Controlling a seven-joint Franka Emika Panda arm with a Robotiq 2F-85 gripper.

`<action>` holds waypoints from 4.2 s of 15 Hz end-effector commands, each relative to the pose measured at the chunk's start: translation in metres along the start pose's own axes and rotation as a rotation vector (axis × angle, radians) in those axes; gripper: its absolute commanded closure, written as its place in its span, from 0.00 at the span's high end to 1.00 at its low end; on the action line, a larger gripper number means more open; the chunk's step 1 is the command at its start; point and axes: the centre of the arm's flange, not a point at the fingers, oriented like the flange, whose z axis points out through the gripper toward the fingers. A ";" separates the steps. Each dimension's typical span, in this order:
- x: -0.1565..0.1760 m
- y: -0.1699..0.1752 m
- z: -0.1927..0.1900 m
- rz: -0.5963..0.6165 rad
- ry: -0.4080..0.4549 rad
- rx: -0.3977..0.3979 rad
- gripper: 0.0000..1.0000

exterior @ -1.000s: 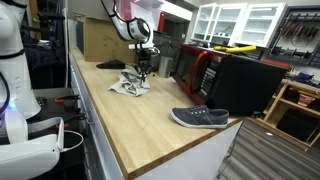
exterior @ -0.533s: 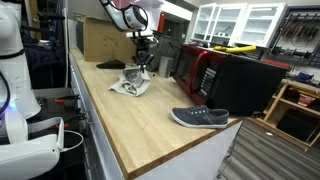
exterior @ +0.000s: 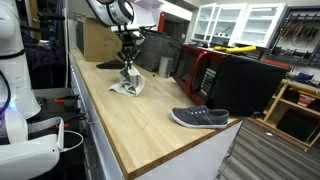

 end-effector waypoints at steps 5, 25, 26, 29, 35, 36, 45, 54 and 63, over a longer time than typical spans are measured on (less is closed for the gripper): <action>-0.035 -0.068 -0.024 -0.084 -0.024 -0.082 0.01; 0.051 -0.044 -0.089 0.161 0.166 0.231 1.00; 0.066 -0.040 -0.091 0.183 0.168 0.251 1.00; 0.103 -0.027 -0.094 0.204 0.174 0.294 1.00; 0.150 0.010 -0.102 0.222 0.207 0.284 1.00; 0.152 0.016 -0.103 0.225 0.217 0.280 1.00; 0.118 0.078 -0.110 0.294 0.237 0.269 1.00; 0.007 0.132 -0.138 0.338 0.256 0.268 1.00; -0.044 0.119 -0.174 0.384 0.290 0.270 1.00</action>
